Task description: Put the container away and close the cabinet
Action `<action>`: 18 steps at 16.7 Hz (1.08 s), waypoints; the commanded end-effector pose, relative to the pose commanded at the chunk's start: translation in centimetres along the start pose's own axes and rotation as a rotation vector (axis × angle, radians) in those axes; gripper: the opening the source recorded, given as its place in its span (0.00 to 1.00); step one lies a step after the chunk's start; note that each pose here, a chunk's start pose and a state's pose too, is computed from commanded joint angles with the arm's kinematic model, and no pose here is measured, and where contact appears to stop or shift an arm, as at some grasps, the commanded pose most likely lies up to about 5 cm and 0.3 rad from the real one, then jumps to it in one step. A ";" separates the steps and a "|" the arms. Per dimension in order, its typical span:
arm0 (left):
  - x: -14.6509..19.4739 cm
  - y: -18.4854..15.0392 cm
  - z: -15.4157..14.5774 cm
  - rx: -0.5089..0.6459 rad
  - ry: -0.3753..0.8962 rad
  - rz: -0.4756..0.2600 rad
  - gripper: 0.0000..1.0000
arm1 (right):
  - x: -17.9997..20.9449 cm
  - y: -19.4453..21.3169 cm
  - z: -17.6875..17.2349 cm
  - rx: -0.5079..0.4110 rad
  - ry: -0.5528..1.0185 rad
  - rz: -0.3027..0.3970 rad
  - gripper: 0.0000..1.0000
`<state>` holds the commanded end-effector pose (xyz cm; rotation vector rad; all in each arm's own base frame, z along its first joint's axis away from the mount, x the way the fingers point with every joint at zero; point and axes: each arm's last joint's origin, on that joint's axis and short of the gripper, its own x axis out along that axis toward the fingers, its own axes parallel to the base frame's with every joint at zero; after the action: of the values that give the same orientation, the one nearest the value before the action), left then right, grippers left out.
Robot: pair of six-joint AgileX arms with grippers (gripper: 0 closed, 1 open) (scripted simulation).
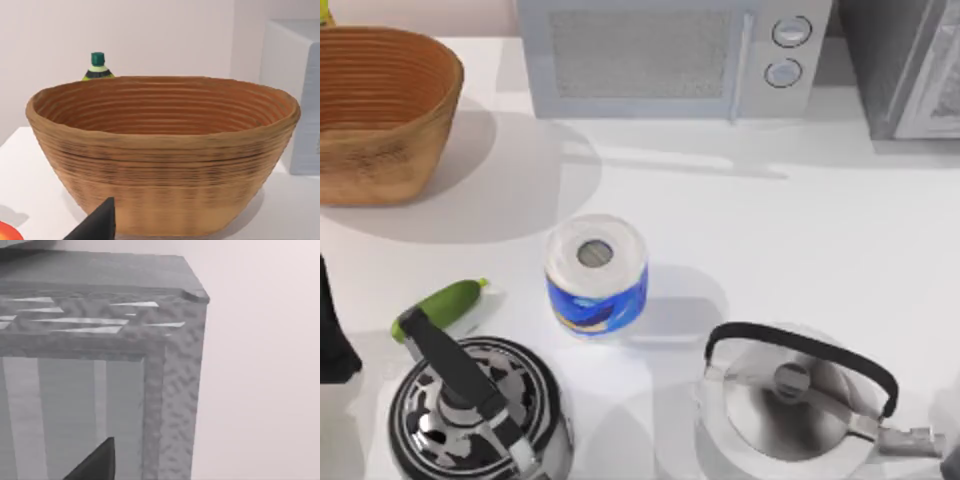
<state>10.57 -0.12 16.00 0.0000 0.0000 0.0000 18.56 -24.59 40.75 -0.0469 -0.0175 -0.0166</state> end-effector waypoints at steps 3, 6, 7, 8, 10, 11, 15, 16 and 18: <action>0.0 0.0 0.0 0.000 0.000 0.000 1.00 | -0.9 1.3 4.8 0.019 0.010 0.008 1.00; 0.0 0.0 0.0 0.000 0.000 0.000 1.00 | -2.0 2.7 8.2 0.035 0.018 0.015 1.00; 0.0 0.0 0.0 0.000 0.000 0.000 1.00 | -2.4 3.1 9.1 0.039 0.019 0.018 1.00; 0.0 0.0 0.0 0.000 0.000 0.000 1.00 | -2.6 3.5 9.7 0.041 0.020 0.019 1.00; 0.0 0.0 0.0 0.000 0.000 0.000 1.00 | -2.9 3.9 10.5 0.045 0.022 0.022 1.00; 0.0 0.0 0.0 0.000 0.000 0.000 1.00 | -3.0 4.0 10.5 0.045 0.022 0.022 1.00; 0.0 0.0 0.0 0.000 0.000 0.000 1.00 | -2.8 3.9 10.5 0.045 0.022 0.027 1.00; 0.0 0.0 0.0 0.000 0.000 0.000 1.00 | -2.8 4.0 10.5 0.044 0.021 0.027 1.00; 0.0 0.0 0.0 0.000 0.000 0.000 1.00 | -2.2 4.5 10.8 0.031 0.015 0.026 1.00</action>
<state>10.57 -0.12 16.00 0.0000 0.0000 0.0000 16.20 -19.53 51.27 -0.0164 -0.0022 0.0096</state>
